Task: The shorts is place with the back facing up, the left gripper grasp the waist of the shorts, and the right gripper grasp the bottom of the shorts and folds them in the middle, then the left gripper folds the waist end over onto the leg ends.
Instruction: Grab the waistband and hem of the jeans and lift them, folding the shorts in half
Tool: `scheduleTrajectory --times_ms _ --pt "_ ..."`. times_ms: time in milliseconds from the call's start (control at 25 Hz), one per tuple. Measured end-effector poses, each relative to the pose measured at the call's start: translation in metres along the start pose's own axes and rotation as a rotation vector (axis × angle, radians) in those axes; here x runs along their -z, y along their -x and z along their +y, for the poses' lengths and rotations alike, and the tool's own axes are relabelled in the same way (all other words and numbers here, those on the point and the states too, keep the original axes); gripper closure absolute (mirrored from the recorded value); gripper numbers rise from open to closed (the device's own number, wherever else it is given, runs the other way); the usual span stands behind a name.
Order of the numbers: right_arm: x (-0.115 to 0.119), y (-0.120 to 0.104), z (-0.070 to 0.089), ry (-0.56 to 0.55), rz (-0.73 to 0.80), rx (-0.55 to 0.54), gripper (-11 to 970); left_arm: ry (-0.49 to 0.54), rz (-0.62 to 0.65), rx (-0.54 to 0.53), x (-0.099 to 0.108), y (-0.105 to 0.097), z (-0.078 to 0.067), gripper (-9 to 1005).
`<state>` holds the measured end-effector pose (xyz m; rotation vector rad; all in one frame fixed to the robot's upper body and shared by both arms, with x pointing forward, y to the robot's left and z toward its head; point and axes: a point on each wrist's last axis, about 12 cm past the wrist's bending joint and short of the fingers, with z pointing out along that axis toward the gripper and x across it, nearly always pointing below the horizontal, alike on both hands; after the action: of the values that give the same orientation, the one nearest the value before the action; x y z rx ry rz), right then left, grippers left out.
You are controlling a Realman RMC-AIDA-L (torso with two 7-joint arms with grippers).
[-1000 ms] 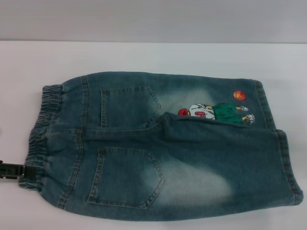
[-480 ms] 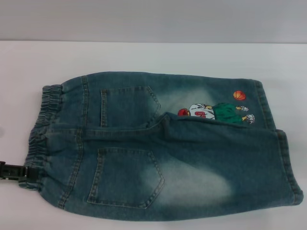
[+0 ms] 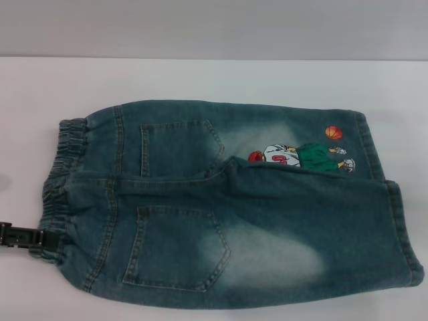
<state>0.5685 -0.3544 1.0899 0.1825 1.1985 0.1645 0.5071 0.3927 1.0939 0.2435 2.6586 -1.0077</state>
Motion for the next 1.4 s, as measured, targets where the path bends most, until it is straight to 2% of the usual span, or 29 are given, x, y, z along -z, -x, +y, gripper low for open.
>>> scheduleTrajectory --times_ms 520,1400 --pt "0.0 0.0 -0.0014 -0.006 0.003 0.001 372 -0.011 -0.016 -0.033 -0.0021 0.0105 -0.0049 210" --pt "-0.0032 0.0007 -0.0006 0.0 0.003 0.003 372 -0.026 0.001 -0.013 -0.0045 0.0024 -0.0036 213"
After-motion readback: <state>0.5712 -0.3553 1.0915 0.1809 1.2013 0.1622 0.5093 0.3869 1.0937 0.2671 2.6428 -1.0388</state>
